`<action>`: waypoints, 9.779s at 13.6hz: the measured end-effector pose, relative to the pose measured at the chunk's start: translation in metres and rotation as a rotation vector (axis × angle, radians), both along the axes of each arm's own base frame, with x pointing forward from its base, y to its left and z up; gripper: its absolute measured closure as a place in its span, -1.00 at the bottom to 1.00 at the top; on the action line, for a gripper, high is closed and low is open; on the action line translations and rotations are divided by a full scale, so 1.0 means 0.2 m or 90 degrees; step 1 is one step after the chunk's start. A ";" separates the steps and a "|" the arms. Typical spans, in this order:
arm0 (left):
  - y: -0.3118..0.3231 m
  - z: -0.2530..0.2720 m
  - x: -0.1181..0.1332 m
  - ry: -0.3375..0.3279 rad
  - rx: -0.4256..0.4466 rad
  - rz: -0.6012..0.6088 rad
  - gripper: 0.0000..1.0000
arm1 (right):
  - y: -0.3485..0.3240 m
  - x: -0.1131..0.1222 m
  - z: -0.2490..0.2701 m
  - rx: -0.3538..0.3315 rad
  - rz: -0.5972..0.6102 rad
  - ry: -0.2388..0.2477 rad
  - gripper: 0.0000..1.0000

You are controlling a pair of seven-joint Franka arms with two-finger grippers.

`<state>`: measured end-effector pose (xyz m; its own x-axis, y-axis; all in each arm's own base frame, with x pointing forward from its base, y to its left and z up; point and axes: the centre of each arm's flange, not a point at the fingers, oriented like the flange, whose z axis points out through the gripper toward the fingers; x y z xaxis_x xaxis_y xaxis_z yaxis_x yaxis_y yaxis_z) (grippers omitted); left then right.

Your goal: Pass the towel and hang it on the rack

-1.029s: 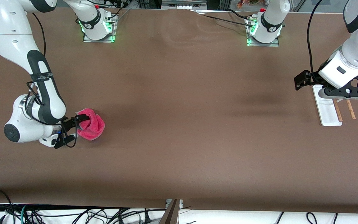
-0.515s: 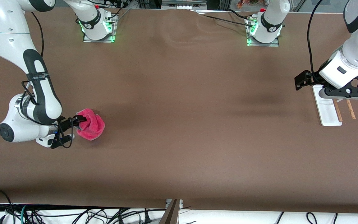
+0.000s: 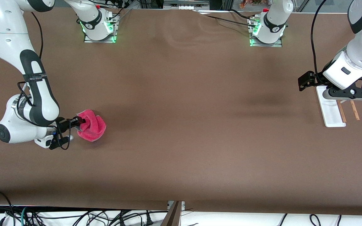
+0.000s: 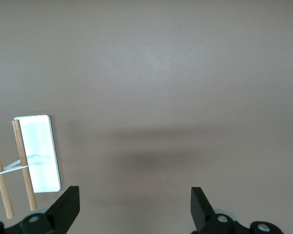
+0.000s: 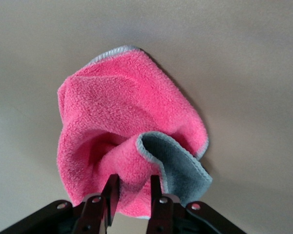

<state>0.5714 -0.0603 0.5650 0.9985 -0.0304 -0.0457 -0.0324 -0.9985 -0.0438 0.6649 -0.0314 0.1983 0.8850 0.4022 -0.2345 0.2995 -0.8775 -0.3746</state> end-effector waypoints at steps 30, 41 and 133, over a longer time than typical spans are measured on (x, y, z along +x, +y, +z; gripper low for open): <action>0.01 -0.01 -0.01 0.012 0.001 0.001 -1.00 | 1.25 0.05 1.41 -0.128 -0.017 -0.144 0.96; -0.28 -0.40 0.10 0.090 -0.075 -0.037 -1.00 | 2.27 -0.40 1.59 -0.125 -0.136 -0.190 0.96; 0.86 -1.08 0.20 0.134 -0.259 -0.417 0.95 | 0.33 -0.13 1.99 -0.218 -0.155 -0.218 -1.00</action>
